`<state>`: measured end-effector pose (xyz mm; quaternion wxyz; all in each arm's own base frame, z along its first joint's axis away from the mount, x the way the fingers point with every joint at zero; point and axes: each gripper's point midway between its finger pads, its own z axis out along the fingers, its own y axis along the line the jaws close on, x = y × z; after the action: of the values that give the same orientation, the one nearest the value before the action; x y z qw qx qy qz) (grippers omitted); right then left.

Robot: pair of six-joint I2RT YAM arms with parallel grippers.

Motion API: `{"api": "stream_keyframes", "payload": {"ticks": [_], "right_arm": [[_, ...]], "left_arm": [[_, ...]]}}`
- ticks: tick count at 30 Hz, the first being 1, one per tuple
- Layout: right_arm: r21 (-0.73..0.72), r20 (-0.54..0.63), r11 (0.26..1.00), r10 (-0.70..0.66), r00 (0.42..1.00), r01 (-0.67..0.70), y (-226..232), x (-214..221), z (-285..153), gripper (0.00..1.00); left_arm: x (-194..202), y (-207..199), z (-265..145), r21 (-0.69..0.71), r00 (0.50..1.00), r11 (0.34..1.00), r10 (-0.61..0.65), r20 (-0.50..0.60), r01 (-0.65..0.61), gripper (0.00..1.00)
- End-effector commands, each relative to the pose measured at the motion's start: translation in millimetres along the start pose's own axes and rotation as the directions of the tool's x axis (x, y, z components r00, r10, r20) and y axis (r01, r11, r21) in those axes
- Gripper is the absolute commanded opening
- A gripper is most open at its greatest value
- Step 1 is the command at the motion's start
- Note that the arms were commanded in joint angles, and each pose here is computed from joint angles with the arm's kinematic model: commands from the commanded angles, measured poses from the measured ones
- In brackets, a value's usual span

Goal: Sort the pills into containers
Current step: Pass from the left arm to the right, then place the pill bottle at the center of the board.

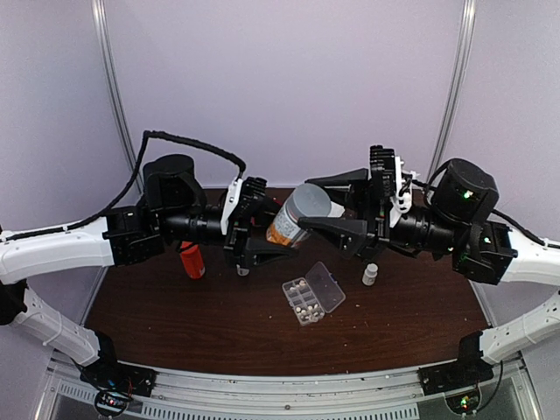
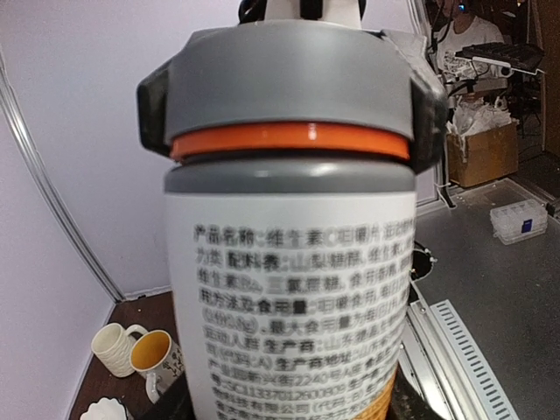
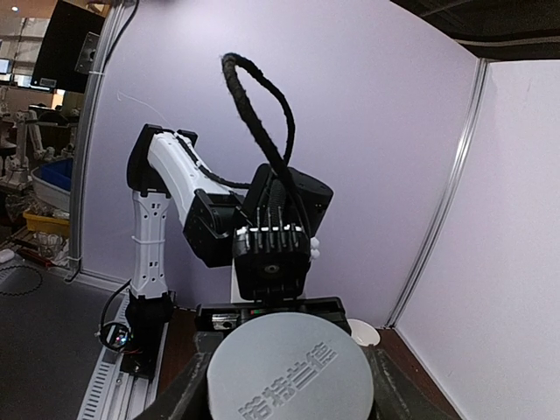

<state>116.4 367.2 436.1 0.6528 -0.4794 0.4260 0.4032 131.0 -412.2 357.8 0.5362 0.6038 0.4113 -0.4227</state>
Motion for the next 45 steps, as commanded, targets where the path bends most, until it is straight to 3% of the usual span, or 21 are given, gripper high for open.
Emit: {"api": "stream_keyframes", "payload": {"ticks": [1,8,10,14,15,23,27,31,37,40,45], "right_arm": [[0.204,0.011,0.977,0.061,0.998,-0.062,-31.8,8.8,5.5,0.23],[0.241,-0.001,0.969,0.062,0.998,-0.06,-35.0,12.9,2.1,0.22],[0.263,-0.009,0.963,0.065,0.998,-0.061,-39.0,12.5,-4.1,0.21],[0.293,-0.04,0.954,0.084,0.996,-0.069,-46.6,18.5,-21.4,0.15],[0.303,-0.046,0.95,0.088,0.995,-0.07,-48.9,21.3,-27.1,0.14],[0.49,-0.173,0.87,0.154,0.973,-0.051,-76.6,73.3,-87.7,0.11],[0.66,-0.204,0.75,0.246,0.948,-0.052,-100.7,113.9,-135.1,0.09],[0.789,-0.145,0.606,0.345,0.928,-0.102,-115.0,154.7,-179.5,0.11],[0.919,-0.085,0.384,0.409,0.909,-0.087,-130.3,203.5,-238.0,0.11],[0.947,-0.078,0.316,0.413,0.907,-0.062,-135.4,218.0,-256.6,0.11],[0.976,-0.035,0.211,0.408,0.912,-0.056,-140.7,238.1,-279.9,0.12]], "left_arm": [[-9.9,40.5,-9.4,-0.239,0.999,0.97,0.037,-0.004,-0.037,0.0],[-8.2,46.7,-11.4,-0.276,1.0,0.961,0.018,-0.004,-0.018,0.0],[-7.0,44.5,-10.2,-0.266,1.0,0.964,0.004,0.007,-0.002,0.21],[1.1,36.8,-8.1,-0.231,1.0,0.973,-0.017,0.005,0.018,0.88],[3.9,34.6,-8.3,-0.226,1.0,0.974,-0.024,-0.002,0.023,0.96],[34.3,45.5,-36.9,-0.39,0.991,0.92,-0.093,-0.093,0.049,0.98],[52.3,61.6,-59.5,-0.527,0.976,0.843,-0.19,-0.104,0.108,0.98],[81.5,83.9,-85.8,-0.675,0.936,0.702,-0.35,-0.046,0.229,0.98],[126.2,112.8,-119.0,-0.78,0.8,0.495,-0.6,0.012,0.383,0.98],[136.0,118.6,-125.9,-0.815,0.777,0.471,-0.628,-0.041,0.338,0.97],[148.4,124.8,-138.2,-0.865,0.774,0.409,-0.632,-0.04,0.289,0.97]]}}
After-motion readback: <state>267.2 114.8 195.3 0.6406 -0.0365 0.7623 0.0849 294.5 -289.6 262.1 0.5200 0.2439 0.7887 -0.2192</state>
